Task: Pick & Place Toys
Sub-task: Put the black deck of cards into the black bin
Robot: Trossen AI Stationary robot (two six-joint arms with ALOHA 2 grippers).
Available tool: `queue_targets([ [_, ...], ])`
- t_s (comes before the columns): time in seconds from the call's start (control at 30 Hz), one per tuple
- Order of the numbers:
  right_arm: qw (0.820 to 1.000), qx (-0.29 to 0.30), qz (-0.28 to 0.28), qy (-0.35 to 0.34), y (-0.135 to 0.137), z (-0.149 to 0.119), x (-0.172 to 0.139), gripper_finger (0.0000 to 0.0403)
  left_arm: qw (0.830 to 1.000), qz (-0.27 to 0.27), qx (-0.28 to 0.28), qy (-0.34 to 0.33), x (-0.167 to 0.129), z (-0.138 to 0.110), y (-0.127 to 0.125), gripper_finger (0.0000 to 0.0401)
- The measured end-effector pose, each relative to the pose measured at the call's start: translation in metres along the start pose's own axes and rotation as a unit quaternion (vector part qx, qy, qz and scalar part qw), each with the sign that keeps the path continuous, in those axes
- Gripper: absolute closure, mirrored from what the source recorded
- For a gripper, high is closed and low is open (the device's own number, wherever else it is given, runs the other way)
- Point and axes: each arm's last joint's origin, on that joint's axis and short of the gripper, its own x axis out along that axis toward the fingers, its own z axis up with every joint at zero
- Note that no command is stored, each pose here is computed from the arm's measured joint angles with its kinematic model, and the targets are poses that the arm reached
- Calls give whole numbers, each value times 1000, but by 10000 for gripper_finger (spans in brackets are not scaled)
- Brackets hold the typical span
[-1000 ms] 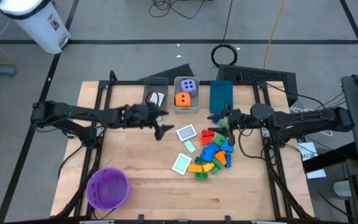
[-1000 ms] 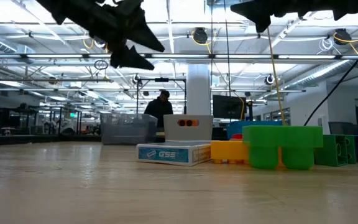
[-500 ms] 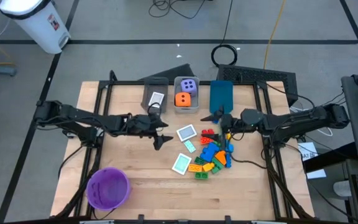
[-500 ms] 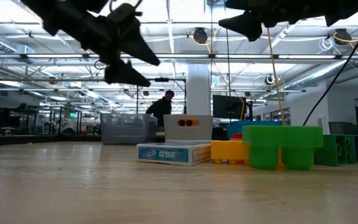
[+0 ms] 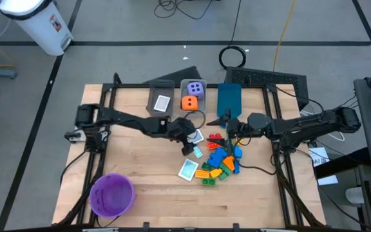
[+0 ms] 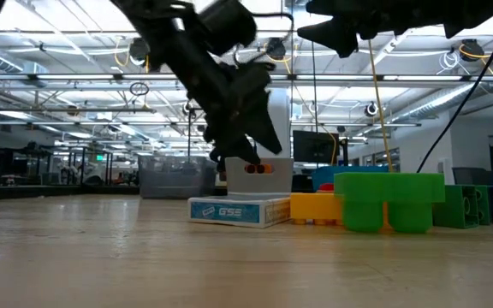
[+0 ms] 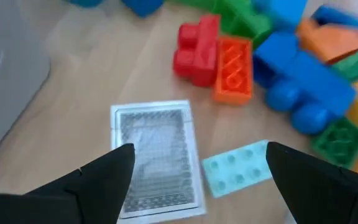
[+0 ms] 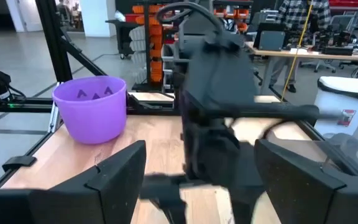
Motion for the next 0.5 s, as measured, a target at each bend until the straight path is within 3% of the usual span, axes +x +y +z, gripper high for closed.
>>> queue_targets([
  [0.17, 1000, 0, 0, 3, 0, -1, 0, 114, 998, 38, 19, 43, 25, 6, 8, 29],
  [0.5, 1000, -2, 0, 11, 0, -2, 0, 115, 997, 21, 9, 75, 41, 1, 16, 29],
])
